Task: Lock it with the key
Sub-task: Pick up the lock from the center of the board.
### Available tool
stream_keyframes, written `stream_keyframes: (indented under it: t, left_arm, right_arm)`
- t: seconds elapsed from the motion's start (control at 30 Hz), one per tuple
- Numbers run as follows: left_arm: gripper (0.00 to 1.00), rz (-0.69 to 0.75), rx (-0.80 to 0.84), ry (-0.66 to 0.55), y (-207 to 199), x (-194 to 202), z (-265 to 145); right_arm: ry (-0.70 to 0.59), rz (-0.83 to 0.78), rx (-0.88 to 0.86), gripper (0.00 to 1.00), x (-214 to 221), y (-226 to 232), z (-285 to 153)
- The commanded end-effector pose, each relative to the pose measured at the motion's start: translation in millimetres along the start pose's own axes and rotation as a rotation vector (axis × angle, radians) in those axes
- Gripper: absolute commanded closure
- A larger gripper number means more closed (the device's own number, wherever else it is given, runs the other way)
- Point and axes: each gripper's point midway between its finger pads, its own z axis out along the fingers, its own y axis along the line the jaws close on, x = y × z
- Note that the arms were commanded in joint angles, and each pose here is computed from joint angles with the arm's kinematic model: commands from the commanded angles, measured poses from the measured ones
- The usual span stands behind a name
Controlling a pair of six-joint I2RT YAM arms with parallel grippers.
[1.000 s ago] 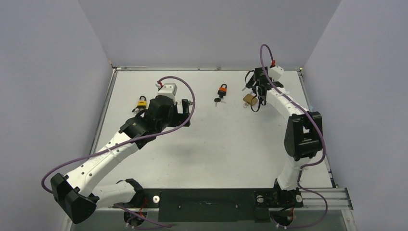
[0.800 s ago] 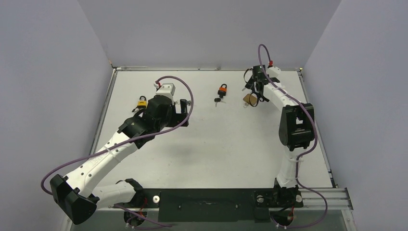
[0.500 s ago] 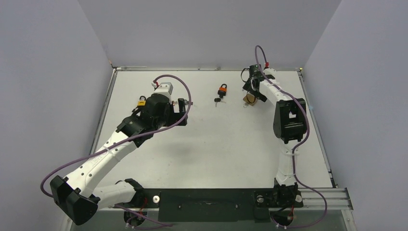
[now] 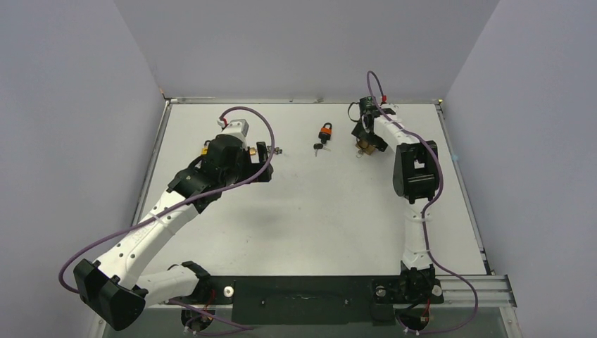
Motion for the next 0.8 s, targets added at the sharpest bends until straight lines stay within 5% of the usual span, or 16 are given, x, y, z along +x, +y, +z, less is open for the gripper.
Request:
stream_keyframes:
  t: [0.0, 0.3, 0.6, 0.77]
  left_arm:
    - [0.0, -0.027, 0.045, -0.046, -9, -18, -9]
    - [0.0, -0.05, 0.041, -0.042, -12, -21, -2]
    - [0.0, -0.093, 0.054, -0.018, -16, -18, 16]
    - [0.05, -0.097, 0.071, 0.01, -19, -14, 32]
  right_arm:
    - [-0.018, -0.048, 0.025, 0.17, -3, 5, -5]
    - [-0.006, -0.128, 0.071, 0.28, 11, 5, -6]
    - [0.013, -0.129, -0.021, 0.82, 18, 6, -22]
    - [-0.012, -0.132, -0.153, 0.91, 22, 10, -57]
